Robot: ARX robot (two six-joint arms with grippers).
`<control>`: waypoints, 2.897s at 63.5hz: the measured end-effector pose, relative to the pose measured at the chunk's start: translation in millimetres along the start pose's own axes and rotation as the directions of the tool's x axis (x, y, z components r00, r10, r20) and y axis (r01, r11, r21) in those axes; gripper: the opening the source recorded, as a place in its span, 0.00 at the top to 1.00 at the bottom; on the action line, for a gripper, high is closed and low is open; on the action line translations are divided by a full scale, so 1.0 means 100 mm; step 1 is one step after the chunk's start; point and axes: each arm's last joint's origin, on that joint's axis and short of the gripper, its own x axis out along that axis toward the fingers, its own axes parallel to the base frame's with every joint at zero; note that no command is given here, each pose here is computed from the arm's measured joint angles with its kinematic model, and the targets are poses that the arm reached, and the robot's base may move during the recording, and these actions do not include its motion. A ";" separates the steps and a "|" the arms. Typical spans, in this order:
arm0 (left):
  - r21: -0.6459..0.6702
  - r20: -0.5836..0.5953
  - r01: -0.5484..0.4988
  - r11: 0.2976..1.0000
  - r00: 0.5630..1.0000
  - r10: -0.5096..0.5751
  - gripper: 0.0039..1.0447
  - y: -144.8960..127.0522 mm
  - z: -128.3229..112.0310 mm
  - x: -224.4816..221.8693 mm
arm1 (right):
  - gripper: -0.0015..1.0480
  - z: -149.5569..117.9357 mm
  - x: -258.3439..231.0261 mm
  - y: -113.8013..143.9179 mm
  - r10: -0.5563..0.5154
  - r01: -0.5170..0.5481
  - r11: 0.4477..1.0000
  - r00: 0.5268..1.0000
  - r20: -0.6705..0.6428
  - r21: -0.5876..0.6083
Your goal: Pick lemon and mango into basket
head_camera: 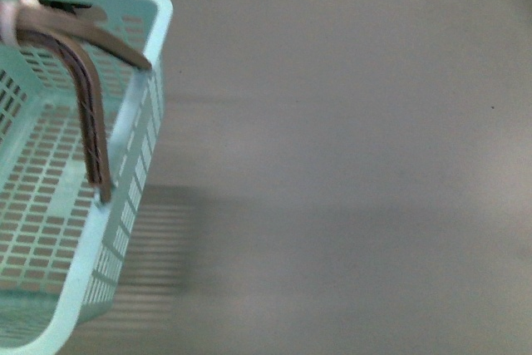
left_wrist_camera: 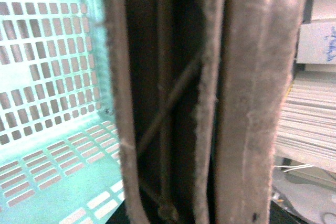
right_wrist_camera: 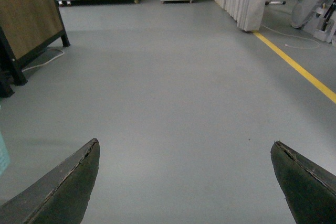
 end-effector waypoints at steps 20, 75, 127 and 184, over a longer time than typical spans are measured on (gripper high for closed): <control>-0.130 -0.013 0.162 0.978 0.986 -0.165 0.85 -0.57 0.13 -0.95 | 0.08 0.00 0.00 0.00 0.000 0.000 1.000 1.000 0.000 0.000; -0.138 -0.038 0.292 0.947 0.953 -0.299 0.85 -0.93 0.22 -1.39 | 0.08 0.00 0.00 0.00 0.002 -0.002 1.000 1.000 0.000 0.000; -0.137 -0.039 0.292 0.947 0.953 -0.299 0.85 -0.93 0.22 -1.39 | 0.08 0.00 0.00 0.00 0.001 -0.001 1.000 1.000 0.000 0.000; -0.137 -0.039 0.292 0.947 0.953 -0.299 0.85 -0.93 0.22 -1.39 | 0.08 0.00 0.00 0.00 0.000 0.000 1.000 1.000 0.000 0.000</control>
